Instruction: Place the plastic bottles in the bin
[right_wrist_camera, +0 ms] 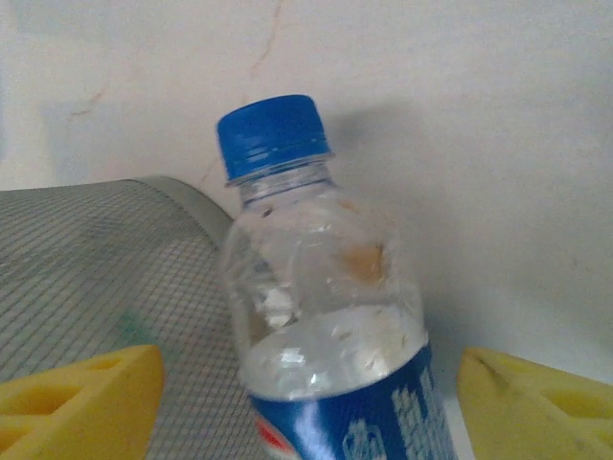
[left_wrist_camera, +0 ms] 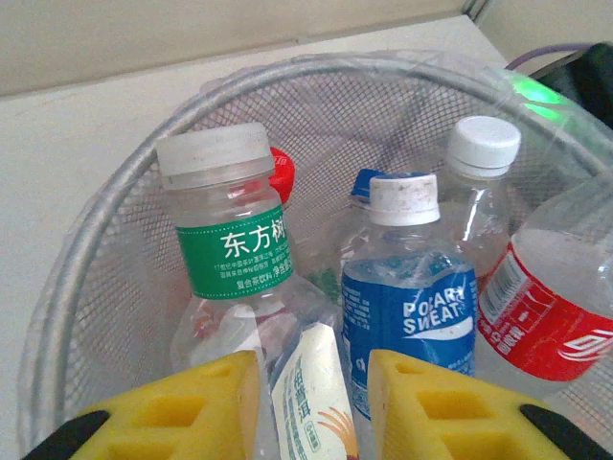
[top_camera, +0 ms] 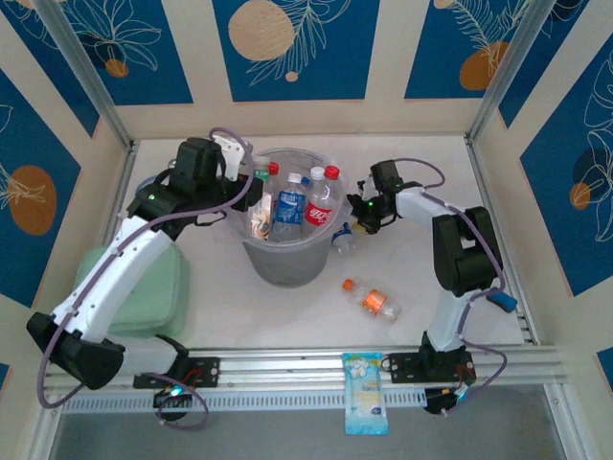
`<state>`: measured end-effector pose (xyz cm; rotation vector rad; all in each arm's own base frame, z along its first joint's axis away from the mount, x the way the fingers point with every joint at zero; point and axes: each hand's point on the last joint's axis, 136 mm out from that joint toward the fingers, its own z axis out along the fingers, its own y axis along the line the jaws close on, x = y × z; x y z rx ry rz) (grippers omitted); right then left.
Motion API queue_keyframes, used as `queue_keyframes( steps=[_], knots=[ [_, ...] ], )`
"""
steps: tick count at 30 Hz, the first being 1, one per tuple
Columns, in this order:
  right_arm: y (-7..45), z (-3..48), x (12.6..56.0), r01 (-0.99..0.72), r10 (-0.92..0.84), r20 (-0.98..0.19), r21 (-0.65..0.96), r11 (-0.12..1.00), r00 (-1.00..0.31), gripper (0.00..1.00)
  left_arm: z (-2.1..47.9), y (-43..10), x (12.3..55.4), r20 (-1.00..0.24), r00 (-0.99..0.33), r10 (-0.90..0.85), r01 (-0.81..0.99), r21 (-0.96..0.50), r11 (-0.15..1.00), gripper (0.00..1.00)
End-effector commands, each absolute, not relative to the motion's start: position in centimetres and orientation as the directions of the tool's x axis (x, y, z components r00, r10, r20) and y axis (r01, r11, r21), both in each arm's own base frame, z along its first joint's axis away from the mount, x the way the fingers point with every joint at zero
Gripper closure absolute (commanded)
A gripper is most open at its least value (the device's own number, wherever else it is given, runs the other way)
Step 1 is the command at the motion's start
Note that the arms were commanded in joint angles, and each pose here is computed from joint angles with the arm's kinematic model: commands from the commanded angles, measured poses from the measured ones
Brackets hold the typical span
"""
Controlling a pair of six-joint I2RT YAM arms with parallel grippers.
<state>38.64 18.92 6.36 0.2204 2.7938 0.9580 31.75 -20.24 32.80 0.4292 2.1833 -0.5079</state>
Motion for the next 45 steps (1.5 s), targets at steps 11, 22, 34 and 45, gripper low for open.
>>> queue_keyframes(
  steps=[11, 22, 34, 45],
  knots=[
    [18.3, 4.9, 38.9, 0.141, 0.208, -0.036, 0.622, 0.771, -0.977, 0.44, 34.8, -13.8, 29.1, -0.827, -0.543, 0.144, 0.347, -0.065, 0.936, 0.65],
    [12.8, 12.1, 35.3, 0.155, 0.331, -0.151, 0.657, 0.738, -0.932, 0.75, 32.9, -13.9, 29.7, -0.8, -0.586, 0.128, 0.338, -0.098, 0.936, 0.63],
    [10.4, 30.5, 30.0, -0.071, 0.423, -0.517, 0.691, 0.72, -0.744, 0.88, 31.8, -12.7, 30.8, -0.785, -0.613, 0.089, 0.264, -0.097, 0.96, 0.49],
    [26.6, 40.9, 28.0, -0.531, 0.156, -0.796, 0.522, 0.668, -0.585, 0.93, 31.4, -15.4, 30.7, -0.786, -0.617, -0.032, 0.332, -0.298, 0.895, 0.49]
  ],
)
